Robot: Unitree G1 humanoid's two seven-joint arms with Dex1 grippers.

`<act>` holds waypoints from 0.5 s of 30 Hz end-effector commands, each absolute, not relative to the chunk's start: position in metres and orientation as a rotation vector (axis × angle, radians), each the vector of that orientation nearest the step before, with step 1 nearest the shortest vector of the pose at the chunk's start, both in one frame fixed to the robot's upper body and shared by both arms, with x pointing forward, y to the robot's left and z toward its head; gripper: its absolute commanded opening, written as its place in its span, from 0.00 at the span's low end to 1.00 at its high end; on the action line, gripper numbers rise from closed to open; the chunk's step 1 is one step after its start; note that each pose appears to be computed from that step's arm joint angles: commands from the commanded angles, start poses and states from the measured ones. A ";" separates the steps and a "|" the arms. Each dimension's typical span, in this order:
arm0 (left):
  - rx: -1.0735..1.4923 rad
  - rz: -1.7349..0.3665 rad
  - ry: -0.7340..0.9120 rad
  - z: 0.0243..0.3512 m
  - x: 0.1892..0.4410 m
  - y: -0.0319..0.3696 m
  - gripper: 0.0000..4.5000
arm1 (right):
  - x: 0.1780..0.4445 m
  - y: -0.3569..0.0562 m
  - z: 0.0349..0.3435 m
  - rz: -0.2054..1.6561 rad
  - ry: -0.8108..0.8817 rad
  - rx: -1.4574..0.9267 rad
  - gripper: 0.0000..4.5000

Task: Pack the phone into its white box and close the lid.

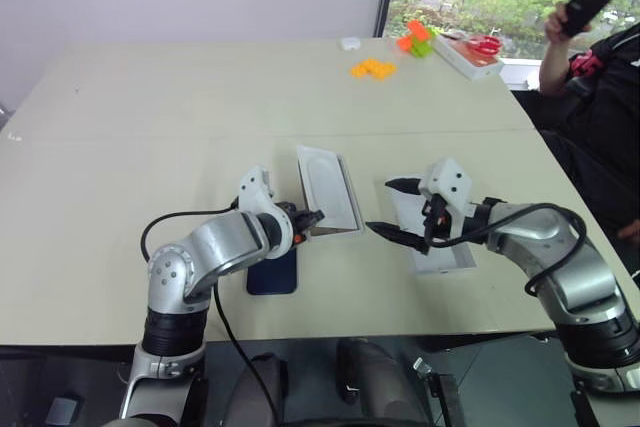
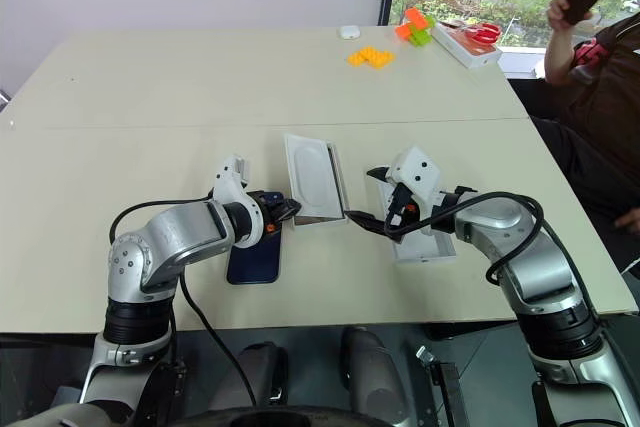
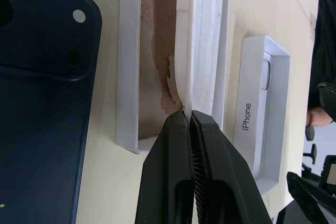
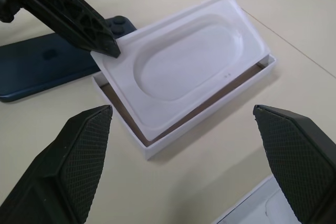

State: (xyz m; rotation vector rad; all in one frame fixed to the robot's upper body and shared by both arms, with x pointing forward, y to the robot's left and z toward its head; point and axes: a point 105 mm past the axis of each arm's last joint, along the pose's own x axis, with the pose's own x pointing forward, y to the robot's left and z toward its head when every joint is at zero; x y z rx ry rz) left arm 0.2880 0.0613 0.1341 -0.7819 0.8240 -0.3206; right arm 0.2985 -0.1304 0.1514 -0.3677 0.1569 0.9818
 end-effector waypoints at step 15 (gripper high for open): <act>-0.777 -0.363 0.829 0.135 0.284 0.057 0.01 | 0.299 -0.131 0.163 0.976 0.102 -0.387 1.00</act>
